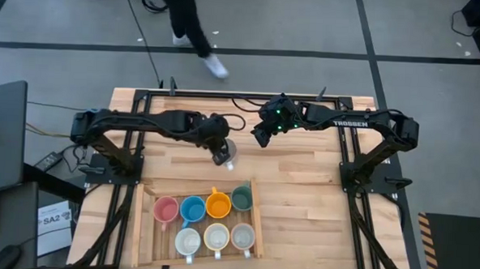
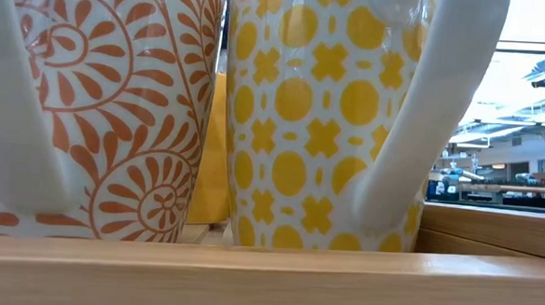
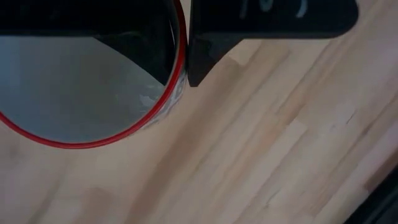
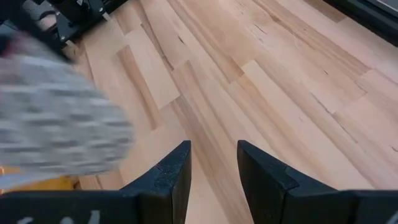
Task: Place coffee mugs
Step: Put the gray mug on the shelf
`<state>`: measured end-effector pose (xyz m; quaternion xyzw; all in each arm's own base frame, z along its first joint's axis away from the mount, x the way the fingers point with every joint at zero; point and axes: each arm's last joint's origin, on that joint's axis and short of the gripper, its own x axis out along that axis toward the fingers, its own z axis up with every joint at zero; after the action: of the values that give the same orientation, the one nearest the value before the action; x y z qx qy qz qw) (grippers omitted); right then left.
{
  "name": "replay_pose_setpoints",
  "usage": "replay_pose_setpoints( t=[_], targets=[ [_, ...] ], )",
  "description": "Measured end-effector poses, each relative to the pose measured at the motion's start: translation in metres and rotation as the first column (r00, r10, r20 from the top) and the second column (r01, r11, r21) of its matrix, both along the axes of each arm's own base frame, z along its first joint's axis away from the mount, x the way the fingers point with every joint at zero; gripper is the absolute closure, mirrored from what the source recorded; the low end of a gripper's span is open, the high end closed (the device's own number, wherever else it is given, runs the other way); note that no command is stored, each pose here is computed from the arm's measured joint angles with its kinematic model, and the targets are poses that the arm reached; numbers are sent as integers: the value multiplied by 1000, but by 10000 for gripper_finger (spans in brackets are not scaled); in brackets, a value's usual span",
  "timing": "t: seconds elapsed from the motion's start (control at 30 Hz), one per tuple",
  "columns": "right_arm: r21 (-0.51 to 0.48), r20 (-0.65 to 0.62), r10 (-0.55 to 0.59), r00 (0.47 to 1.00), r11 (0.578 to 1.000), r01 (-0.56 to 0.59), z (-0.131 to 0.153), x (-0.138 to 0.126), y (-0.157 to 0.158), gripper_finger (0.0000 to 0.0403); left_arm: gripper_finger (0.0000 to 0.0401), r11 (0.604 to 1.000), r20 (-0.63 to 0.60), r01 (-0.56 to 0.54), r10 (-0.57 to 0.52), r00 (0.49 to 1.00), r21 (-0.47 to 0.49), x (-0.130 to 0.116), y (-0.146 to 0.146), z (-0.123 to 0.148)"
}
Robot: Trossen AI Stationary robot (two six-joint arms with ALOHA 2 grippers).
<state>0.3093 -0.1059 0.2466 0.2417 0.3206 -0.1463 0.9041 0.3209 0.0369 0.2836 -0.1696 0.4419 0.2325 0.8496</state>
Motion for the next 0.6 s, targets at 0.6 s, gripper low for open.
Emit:
replay_pose_setpoints(
  t=[0.6],
  targets=[
    [6, -20, 2, 1000, 1000, -2, -1, -1, 1, 267, 368, 925, -46, 374, -377, 925, -69, -52, -142, 99]
  ],
)
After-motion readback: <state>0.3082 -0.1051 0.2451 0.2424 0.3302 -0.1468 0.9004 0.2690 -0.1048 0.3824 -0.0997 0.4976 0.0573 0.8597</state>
